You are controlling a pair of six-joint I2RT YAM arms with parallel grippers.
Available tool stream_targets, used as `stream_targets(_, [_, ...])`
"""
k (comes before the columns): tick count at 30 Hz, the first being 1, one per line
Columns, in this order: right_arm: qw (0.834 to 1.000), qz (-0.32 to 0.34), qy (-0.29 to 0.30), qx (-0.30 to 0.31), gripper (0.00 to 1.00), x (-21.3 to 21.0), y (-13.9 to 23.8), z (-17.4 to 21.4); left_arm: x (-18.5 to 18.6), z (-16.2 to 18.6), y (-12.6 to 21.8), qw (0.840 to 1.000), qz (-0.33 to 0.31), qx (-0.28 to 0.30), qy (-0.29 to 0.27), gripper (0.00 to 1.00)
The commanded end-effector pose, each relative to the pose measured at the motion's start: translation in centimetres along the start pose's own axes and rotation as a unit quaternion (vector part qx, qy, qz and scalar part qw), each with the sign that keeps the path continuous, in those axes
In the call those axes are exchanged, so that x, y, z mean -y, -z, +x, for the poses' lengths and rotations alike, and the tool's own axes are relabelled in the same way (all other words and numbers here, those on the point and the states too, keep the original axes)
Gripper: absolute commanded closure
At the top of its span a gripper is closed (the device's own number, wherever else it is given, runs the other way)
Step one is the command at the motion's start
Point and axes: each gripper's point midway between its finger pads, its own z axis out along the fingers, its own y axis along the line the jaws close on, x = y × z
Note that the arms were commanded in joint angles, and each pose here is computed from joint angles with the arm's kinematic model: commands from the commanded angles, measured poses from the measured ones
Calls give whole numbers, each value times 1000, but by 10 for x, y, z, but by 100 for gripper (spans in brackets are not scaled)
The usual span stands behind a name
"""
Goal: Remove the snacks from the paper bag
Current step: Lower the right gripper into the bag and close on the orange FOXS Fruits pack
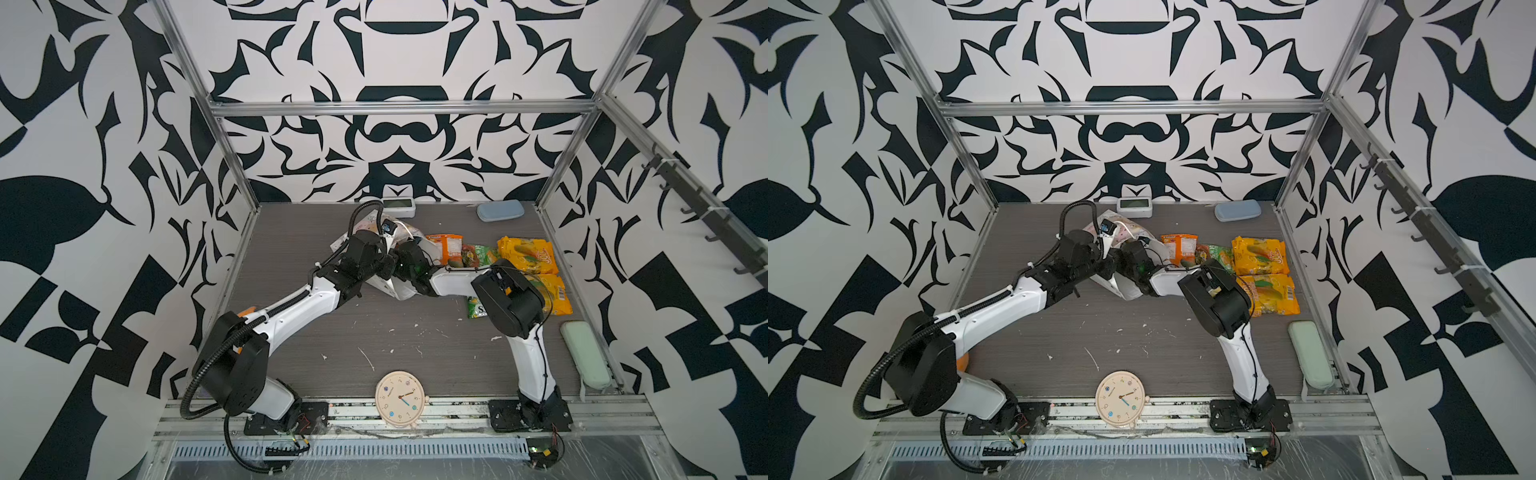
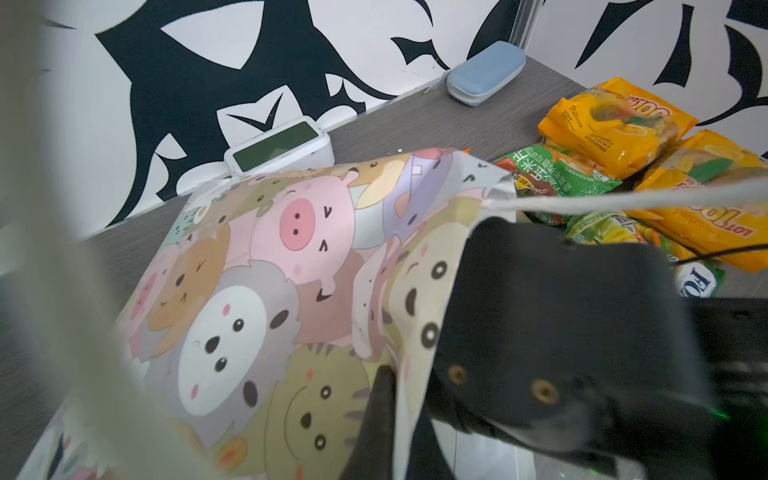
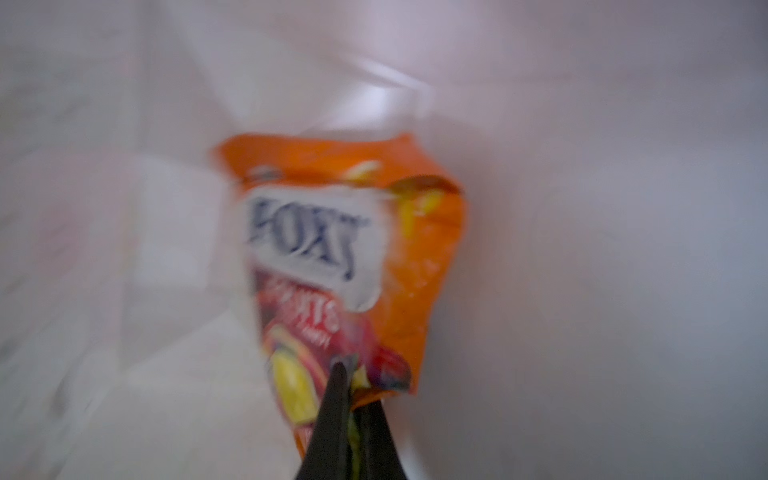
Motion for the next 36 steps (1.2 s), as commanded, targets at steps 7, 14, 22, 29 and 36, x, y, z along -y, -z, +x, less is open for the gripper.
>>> stream_targets(7, [998, -50, 6, 47, 100, -28, 53, -18, -17, 14, -3, 1000, -19, -14, 9, 100])
stream_targets(14, [997, -47, 25, 56, 100, -29, 74, -22, -17, 18, -8, 1000, -20, -20, 9, 100])
stream_targets(22, [1000, -13, 21, 19, 77, -22, 63, -23, -14, 11, -7, 1000, -11, -11, 13, 100])
stream_targets(29, [999, -34, -23, 3, 61, -23, 35, -21, -7, 3, -5, 1000, 8, -6, 17, 100])
stream_targets(36, [996, -58, -63, -15, 61, -27, 14, -15, 3, -5, -5, 999, 39, -3, 26, 100])
